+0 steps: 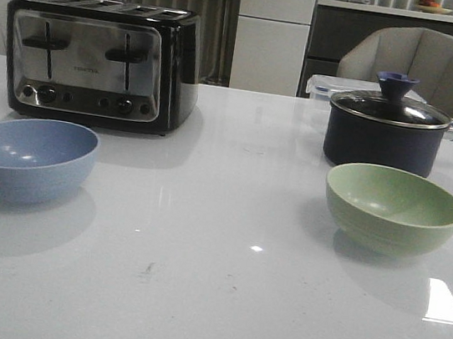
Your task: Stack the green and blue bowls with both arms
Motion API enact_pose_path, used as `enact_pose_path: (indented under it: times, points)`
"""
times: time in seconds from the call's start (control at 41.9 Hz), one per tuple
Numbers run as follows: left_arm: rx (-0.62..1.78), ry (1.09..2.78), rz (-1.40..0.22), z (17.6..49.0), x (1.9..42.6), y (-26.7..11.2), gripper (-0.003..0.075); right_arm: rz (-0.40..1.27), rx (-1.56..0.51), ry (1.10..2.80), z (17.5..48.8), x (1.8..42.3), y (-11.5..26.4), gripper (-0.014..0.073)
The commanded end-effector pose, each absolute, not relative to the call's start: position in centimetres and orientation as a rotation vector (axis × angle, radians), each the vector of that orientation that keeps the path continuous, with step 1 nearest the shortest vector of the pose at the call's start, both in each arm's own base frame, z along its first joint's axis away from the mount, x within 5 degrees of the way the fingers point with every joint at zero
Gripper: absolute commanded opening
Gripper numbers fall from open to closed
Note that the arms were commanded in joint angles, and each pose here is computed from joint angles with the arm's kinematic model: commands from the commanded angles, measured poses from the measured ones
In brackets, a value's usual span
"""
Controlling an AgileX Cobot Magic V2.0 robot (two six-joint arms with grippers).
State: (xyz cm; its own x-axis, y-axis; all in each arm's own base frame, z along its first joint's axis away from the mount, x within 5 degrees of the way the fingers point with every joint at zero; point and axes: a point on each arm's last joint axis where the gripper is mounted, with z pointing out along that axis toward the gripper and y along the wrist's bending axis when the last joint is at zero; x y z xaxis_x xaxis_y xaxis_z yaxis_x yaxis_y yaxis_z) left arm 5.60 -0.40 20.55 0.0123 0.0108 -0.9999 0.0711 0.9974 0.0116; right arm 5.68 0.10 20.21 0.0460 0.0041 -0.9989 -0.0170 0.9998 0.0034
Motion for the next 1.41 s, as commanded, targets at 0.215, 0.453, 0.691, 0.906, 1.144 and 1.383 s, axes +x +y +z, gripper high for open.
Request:
enact_pose_path:
  times: [0.215,0.453,0.691,0.906,1.144,1.383]
  points:
    - [0.061,1.452,-0.062,21.3,5.4,-0.4,0.0093,0.002,-0.017,1.406,21.3,5.4,0.1,0.0059]
    - [0.061,1.452,-0.062,21.3,5.4,-0.4,0.0093,0.002,-0.017,1.406,21.3,5.4,0.1,0.0059]
    - [0.061,1.452,-0.062,21.3,5.4,-0.4,0.0093,0.002,-0.017,1.402,21.3,5.4,0.1,0.0059]
    - [0.081,1.408,-0.04,21.7,5.3,-0.4,0.0093,0.003,-0.015,1.394,22.0,5.3,0.1,0.0059]
    - [0.058,1.157,-0.062,27.7,3.7,-0.3,0.0093,0.001,-0.012,1.32,28.0,3.4,0.0,0.0059]
    - [0.054,1.139,-0.06,35.4,1.9,-0.2,0.0093,-0.001,-0.011,1.32,34.2,2.7,0.0,0.0059]
